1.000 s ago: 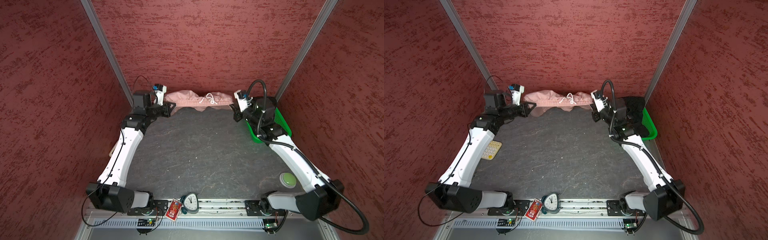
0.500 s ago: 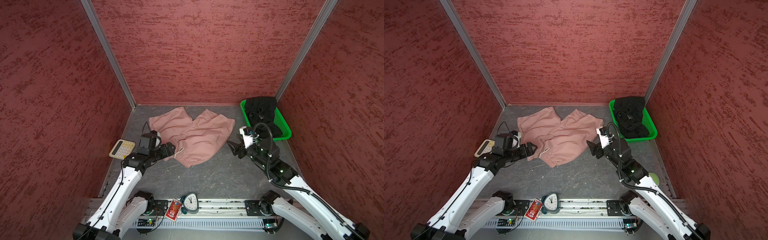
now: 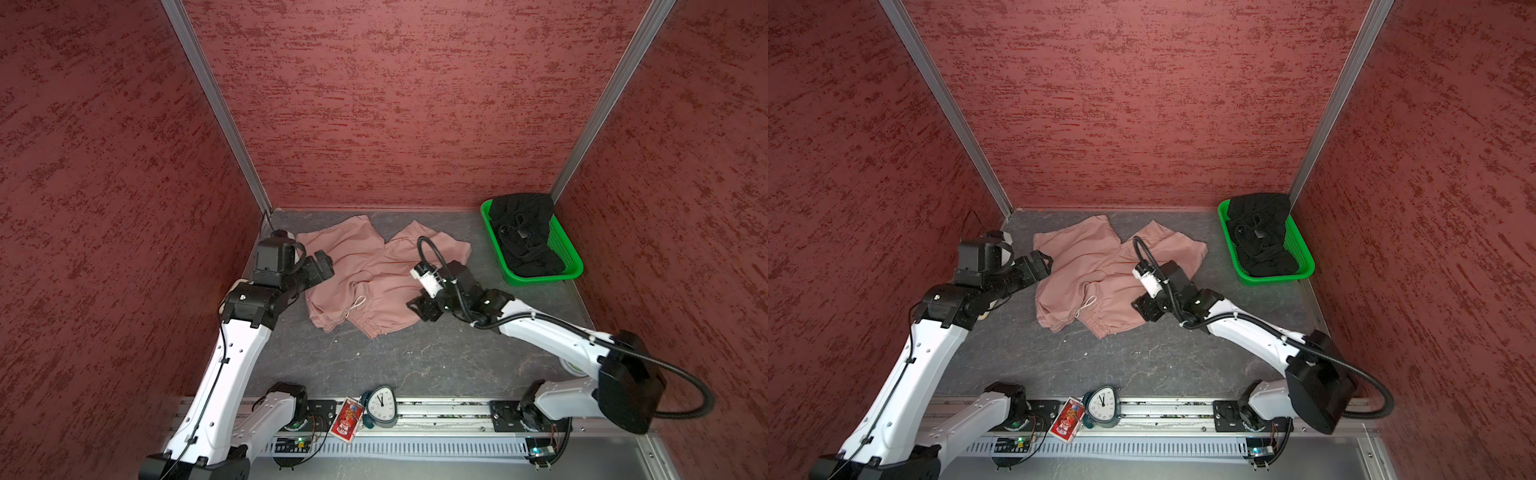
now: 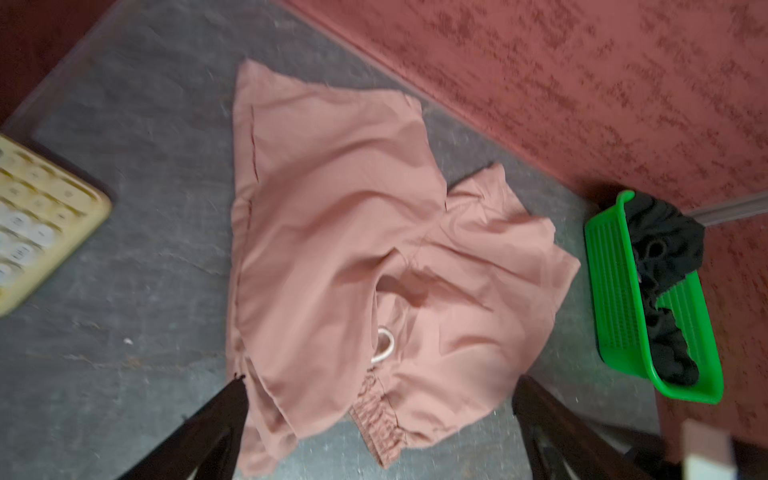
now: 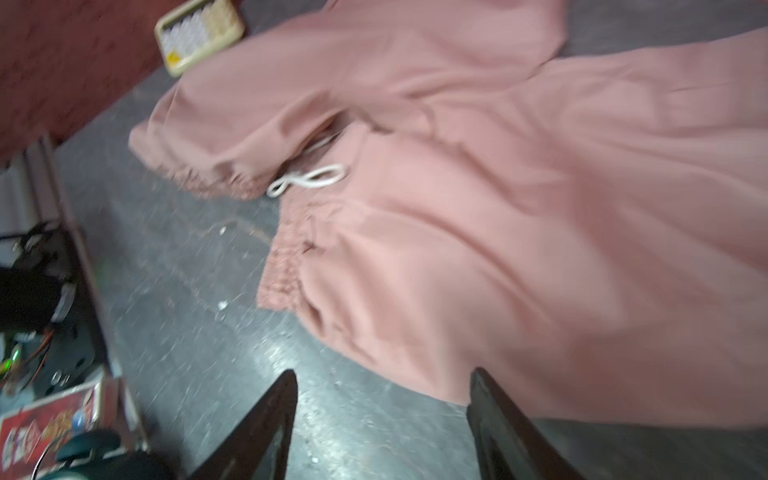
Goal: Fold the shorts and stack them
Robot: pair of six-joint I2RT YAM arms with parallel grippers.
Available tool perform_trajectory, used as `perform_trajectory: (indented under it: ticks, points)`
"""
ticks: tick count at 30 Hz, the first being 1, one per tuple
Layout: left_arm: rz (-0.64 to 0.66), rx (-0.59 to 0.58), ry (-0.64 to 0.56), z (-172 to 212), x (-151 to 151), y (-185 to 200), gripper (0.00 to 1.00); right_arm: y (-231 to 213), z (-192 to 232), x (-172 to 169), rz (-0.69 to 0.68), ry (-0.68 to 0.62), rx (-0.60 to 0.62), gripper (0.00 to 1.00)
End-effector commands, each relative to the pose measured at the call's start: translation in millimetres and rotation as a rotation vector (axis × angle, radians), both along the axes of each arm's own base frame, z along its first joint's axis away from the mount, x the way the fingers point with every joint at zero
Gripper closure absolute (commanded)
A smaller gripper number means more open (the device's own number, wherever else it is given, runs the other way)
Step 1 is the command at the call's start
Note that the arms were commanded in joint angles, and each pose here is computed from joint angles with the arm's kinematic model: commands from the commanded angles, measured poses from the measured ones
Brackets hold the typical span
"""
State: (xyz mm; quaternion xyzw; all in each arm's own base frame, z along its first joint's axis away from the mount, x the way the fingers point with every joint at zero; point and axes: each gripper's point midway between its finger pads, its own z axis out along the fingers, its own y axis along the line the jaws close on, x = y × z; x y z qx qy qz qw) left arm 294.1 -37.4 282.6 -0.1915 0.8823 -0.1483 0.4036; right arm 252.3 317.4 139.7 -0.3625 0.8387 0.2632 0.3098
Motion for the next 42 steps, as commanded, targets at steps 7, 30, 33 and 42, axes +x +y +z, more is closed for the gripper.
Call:
perform_trajectory:
  ticks: [7,30,33,42]
  points:
    - [-0.07,-0.022,0.0,-26,9,-8,0.01,92,-46,-27,0.278,0.047,-0.031,0.36]
    - [-0.03,-0.1,0.041,-79,42,7,0.01,76,-88,-131,0.564,0.617,-0.043,0.57]
    - [-0.042,-0.098,0.078,-96,60,6,0.01,84,-60,-120,0.573,0.546,0.038,0.5]
    - [-0.086,-0.137,0.08,-98,86,-4,0.01,92,34,22,0.306,0.156,0.25,0.38]
